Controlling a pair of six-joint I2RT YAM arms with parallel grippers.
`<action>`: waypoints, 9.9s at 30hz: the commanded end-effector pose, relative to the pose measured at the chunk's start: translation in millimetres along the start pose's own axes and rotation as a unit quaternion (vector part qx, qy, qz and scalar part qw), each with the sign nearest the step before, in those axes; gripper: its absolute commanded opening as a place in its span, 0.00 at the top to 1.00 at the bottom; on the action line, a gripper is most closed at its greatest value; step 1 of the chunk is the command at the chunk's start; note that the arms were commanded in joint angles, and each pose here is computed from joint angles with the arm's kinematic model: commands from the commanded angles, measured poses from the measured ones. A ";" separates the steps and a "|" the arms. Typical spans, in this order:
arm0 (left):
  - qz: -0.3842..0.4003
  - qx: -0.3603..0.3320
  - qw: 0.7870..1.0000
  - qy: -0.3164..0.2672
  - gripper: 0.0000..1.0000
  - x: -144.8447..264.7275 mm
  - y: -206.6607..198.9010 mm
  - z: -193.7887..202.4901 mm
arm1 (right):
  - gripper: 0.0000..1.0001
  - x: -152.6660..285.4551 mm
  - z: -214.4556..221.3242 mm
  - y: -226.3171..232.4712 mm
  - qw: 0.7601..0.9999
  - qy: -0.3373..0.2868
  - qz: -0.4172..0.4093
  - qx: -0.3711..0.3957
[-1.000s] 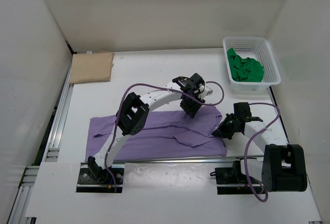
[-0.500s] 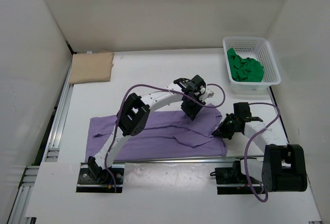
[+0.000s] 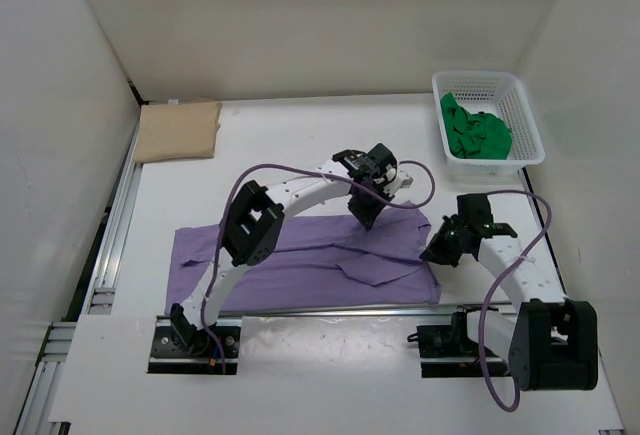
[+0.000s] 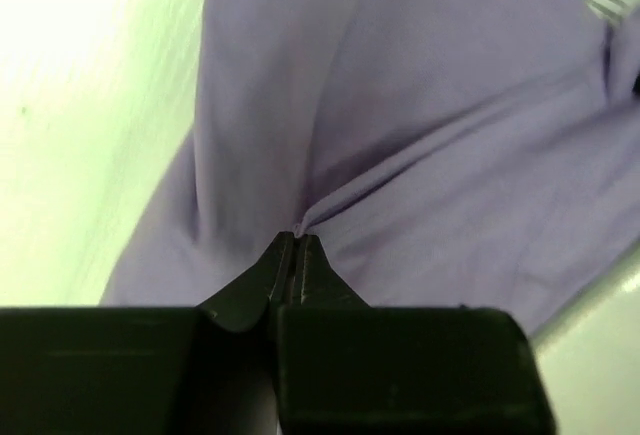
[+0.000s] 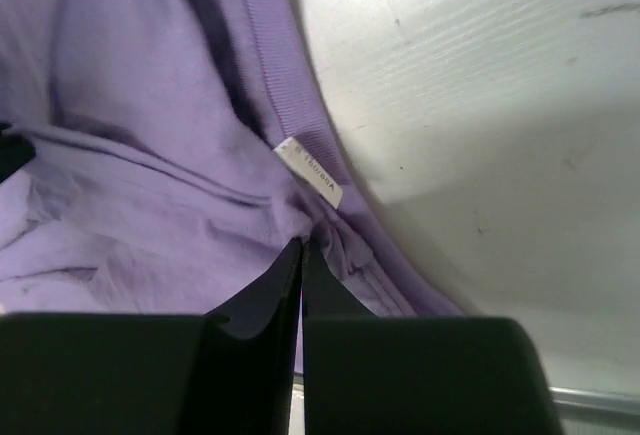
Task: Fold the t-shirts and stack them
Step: Fold the other side of the tshirt into a rectangle, then rotate the tshirt 90 degrees
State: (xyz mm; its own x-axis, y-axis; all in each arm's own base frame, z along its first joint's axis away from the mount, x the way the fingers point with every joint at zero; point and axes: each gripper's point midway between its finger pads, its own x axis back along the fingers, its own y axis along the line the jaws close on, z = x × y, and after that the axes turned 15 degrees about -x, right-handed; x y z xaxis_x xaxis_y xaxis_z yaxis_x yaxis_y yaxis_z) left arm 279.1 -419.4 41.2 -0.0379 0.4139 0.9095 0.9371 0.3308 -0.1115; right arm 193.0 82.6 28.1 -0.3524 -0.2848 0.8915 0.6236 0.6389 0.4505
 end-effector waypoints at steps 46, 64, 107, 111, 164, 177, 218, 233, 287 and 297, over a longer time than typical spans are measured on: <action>-0.147 0.011 0.989 -0.001 0.90 55.9 40.9 43.6 | 1.00 -10.6 -79.7 90.5 0.991 -0.077 -0.011 0.105; -0.162 0.013 0.986 0.026 0.41 55.2 44.1 60.1 | 0.52 6.6 -78.3 110.4 0.983 -0.106 0.000 0.153; -0.332 0.544 0.746 0.193 0.37 216.2 109.4 490.9 | 0.94 -76.9 -72.3 139.8 0.968 -0.095 0.213 0.095; -0.311 0.546 0.762 0.154 0.30 230.7 110.8 466.9 | 0.93 -100.3 -116.6 206.1 0.968 -0.150 0.182 0.087; -0.267 0.551 0.782 0.115 0.19 237.8 110.5 440.4 | 0.34 -109.3 7.4 248.8 0.967 0.090 -0.135 0.198; -0.263 0.553 0.781 0.124 0.19 234.0 105.4 444.0 | 0.34 -106.2 22.3 276.9 0.949 0.135 -0.205 0.198; -0.247 0.557 0.782 0.132 0.18 227.5 100.0 445.4 | 0.36 -76.5 33.2 251.7 0.868 -0.141 0.065 0.473; -0.234 0.559 0.785 0.131 0.18 224.5 99.7 443.2 | 0.32 -109.5 74.5 276.5 0.808 -0.145 0.034 0.570; -0.224 0.561 0.786 0.134 0.17 214.0 88.1 446.5 | 0.38 -14.6 97.6 271.3 0.854 -0.097 -0.116 0.498; -0.268 0.550 0.784 0.104 0.17 242.8 111.4 435.2 | 0.63 -57.6 -11.7 209.5 0.968 -0.127 0.055 0.209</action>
State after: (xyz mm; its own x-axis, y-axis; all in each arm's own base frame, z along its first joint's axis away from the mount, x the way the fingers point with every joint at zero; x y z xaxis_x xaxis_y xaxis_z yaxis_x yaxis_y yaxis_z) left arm 200.1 80.9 49.3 -0.0471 -0.1124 0.9926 -0.0504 0.9927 0.1100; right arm 342.3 258.8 100.3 -0.5539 -0.2204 0.8029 0.0922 0.9421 0.3223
